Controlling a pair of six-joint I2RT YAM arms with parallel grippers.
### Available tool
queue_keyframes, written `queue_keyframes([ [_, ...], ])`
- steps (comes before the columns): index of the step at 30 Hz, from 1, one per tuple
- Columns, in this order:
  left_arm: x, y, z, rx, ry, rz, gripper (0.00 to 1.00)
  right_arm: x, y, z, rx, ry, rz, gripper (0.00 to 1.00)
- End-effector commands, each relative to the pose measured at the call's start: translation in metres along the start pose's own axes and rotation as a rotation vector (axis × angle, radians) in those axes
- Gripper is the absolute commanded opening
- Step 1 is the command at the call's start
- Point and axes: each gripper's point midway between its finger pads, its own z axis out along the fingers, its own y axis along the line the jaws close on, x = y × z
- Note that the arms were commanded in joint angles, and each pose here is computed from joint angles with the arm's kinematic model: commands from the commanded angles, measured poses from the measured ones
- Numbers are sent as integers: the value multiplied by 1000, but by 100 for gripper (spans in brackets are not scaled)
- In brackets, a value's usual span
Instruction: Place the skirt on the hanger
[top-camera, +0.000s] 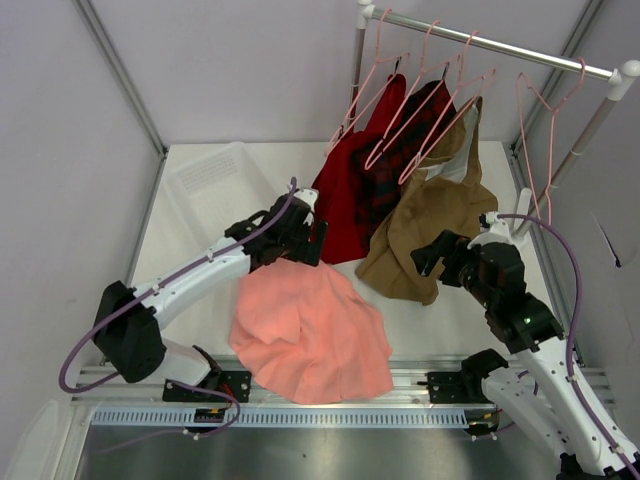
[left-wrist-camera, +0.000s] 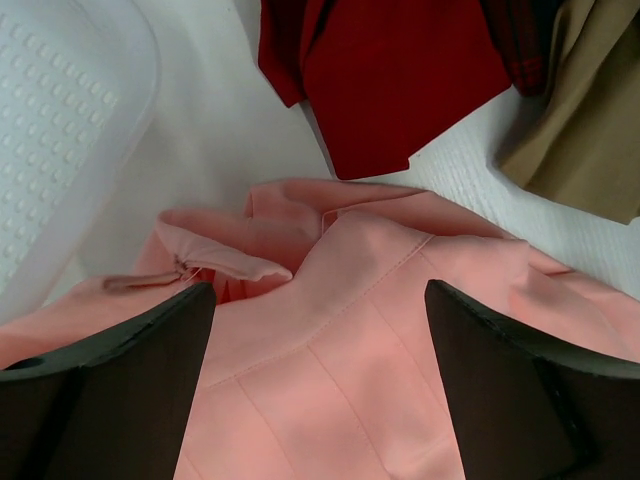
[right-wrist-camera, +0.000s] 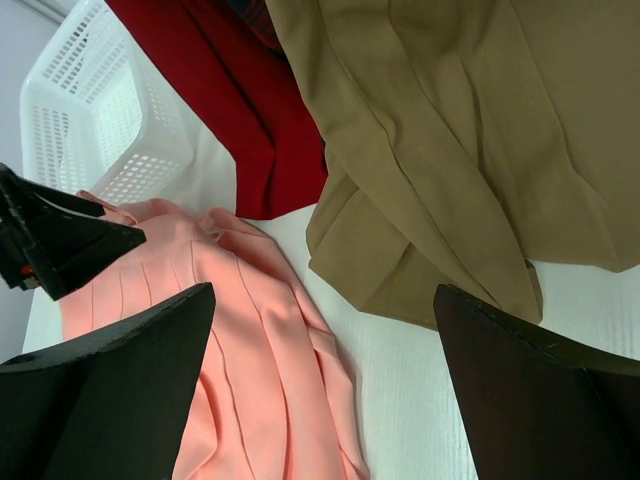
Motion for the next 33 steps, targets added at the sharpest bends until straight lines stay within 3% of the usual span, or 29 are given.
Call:
queue_keyframes([
  [1,1,-9,15,62,-4,12,91,-9,0,-1,11,-30,-28,99],
  [9,21,-1,36,34,21,7,87,-9,3,7,8,-10,-34,99],
  [15,21,0,41,44,-8,10,72,-12,7,10,3,-3,-33,99],
  [18,17,-3,39,68,-35,24,51,-14,8,11,1,-6,-27,99],
  [19,17,-4,37,74,-37,25,35,-14,9,11,-1,-6,-23,99],
  [22,11,-5,22,83,-13,28,0,-15,11,11,-5,-4,-15,99],
  [25,-3,-11,-4,123,-34,49,0,-17,12,10,-7,-12,-1,99],
  [33,-77,-25,-128,246,-349,40,0,-25,32,8,-81,-11,26,99],
])
